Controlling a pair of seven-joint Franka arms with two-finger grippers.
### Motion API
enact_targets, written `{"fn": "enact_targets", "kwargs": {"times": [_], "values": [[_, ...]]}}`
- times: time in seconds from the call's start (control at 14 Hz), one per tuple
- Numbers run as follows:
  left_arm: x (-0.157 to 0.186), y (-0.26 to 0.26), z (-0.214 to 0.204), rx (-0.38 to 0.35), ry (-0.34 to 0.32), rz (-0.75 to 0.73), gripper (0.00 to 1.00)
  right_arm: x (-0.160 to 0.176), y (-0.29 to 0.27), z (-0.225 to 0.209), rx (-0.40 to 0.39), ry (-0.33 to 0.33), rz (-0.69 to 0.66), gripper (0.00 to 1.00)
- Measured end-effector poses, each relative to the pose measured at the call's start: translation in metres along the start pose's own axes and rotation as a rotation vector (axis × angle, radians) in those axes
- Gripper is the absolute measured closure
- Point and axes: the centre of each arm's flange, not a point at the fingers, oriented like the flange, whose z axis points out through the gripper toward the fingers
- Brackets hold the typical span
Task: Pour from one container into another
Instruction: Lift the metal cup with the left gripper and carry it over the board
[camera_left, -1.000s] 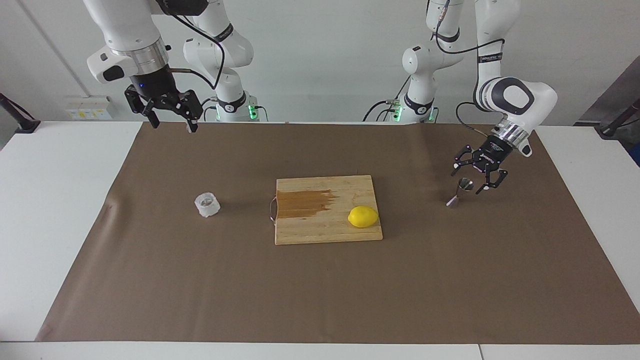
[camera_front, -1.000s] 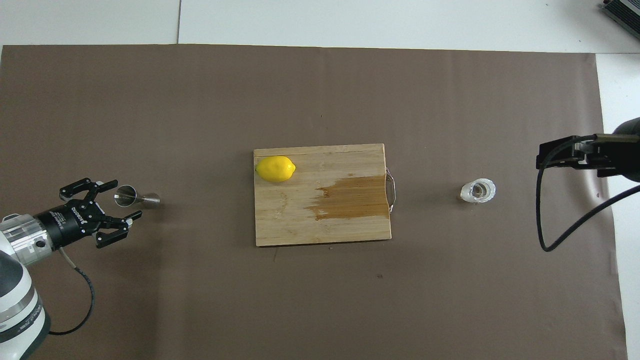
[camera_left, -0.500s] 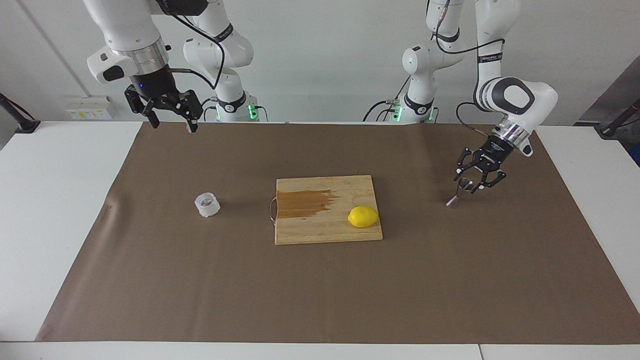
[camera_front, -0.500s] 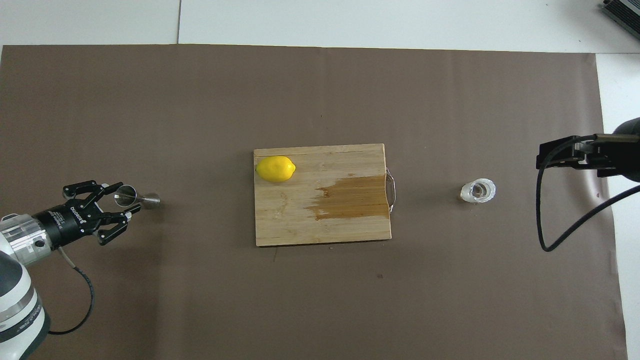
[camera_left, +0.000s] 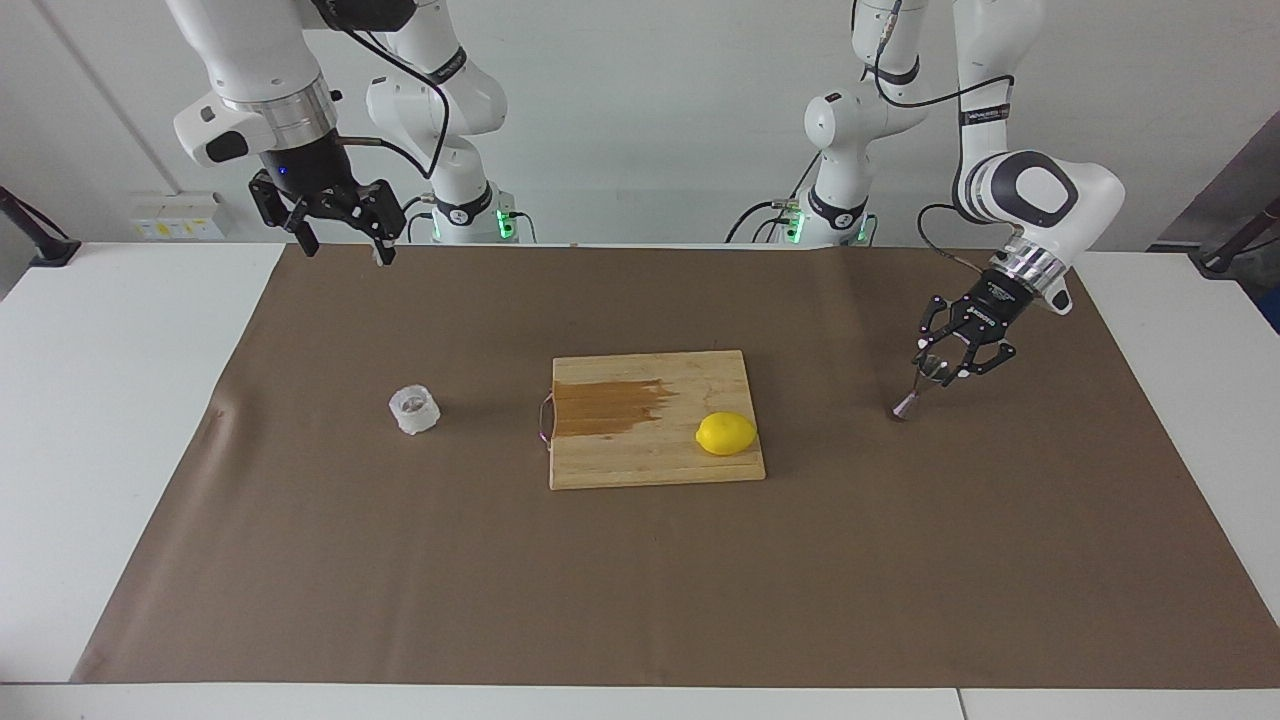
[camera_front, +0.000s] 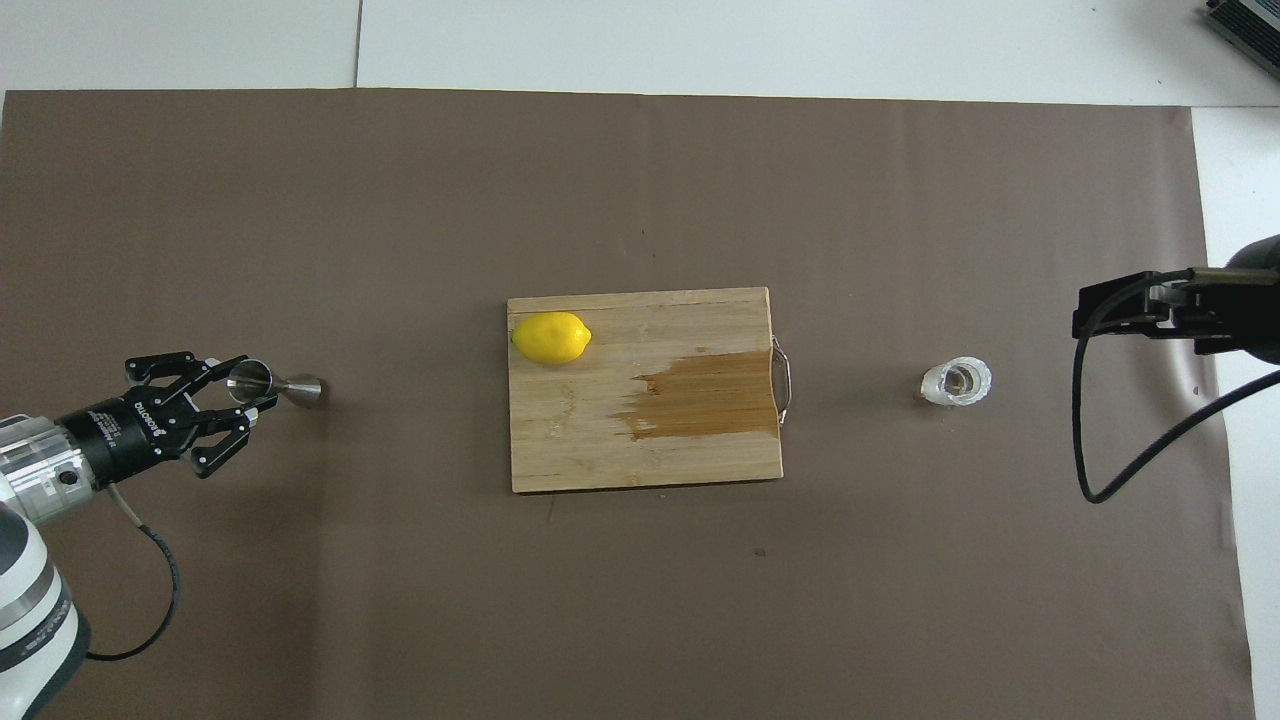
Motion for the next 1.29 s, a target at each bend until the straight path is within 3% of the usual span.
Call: {"fn": "enact_targets", "kwargs": {"times": [0.29, 0.64, 0.86, 1.29], "values": [[-0.058, 0.009, 0.001, 0.053, -0.078, 0.086, 0.49, 0.000, 0.000, 0.000, 0.000, 0.000, 0.000, 0.00], [-0.156, -0.046, 0.061, 0.158, -0.090, 0.128, 0.49, 0.000, 0.000, 0.000, 0.000, 0.000, 0.000, 0.00], [-0.183, -0.084, 0.097, 0.138, -0.075, 0.116, 0.49, 0.000, 0.000, 0.000, 0.000, 0.000, 0.000, 0.00], [-0.226, -0.187, 0.166, -0.001, -0.115, -0.006, 0.49, 0.000, 0.000, 0.000, 0.000, 0.000, 0.000, 0.00]]}}
